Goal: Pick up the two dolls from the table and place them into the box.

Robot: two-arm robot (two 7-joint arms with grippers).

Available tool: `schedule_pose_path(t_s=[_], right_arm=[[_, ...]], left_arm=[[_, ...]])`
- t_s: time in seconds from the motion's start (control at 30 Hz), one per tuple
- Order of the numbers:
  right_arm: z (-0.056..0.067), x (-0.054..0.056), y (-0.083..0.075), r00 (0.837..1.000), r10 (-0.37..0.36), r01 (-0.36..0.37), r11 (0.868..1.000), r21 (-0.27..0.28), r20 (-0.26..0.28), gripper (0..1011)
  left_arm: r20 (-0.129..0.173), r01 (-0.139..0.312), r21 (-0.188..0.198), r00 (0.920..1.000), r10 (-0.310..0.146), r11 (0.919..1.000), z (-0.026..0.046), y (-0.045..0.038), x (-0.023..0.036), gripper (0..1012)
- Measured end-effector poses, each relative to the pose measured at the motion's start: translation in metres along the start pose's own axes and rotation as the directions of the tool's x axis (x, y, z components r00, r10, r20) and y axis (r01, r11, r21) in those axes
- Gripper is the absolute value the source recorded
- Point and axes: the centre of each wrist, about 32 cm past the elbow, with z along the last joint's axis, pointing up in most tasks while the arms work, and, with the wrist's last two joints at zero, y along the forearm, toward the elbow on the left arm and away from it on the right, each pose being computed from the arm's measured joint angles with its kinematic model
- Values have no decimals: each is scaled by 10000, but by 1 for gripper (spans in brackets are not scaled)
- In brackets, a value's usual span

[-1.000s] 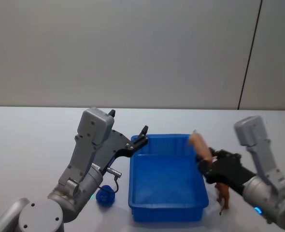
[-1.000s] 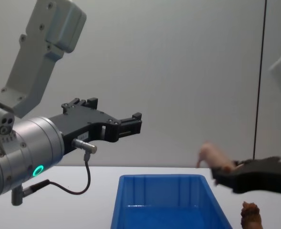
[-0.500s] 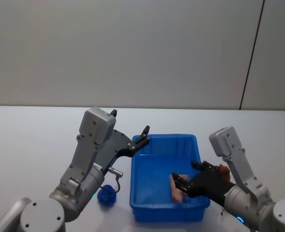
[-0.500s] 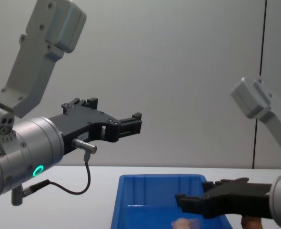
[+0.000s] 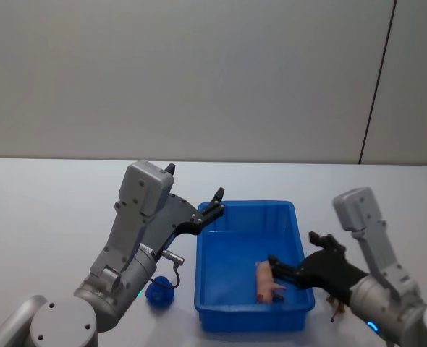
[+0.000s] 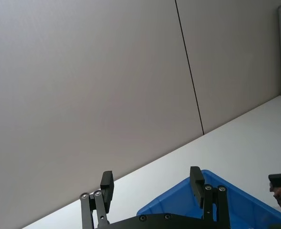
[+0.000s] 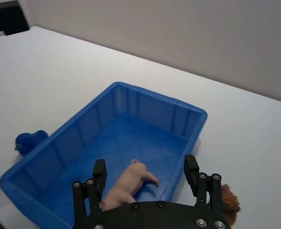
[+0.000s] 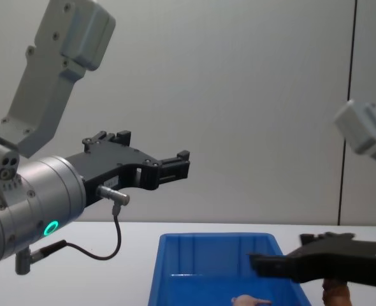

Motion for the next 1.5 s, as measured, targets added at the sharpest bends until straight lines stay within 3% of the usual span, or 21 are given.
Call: schedule_pose_path(t_s=[0.33, 0.6, 1.47, 1.5], right_arm=[[-65, 171, -161, 9954, -852, 853, 9964, -3, -429, 1001], [-99, 276, -224, 9890, -1284, 1257, 9913, -403, -735, 1001], [-307, 388, -86, 9749, -1861, 1575, 9644, -2123, -1221, 1001], [-317, 389, -76, 9746, -1871, 1571, 9630, -2189, -1234, 969]], left_arm=[[0, -1, 0, 10000, 1, 10000, 0, 0, 0, 1001], [0, -1, 1, 10000, 1, 10000, 0, 0, 0, 1001], [0, 1, 0, 10000, -1, 10000, 0, 0, 0, 1001], [1, 0, 0, 10000, 0, 10000, 0, 0, 0, 1001]])
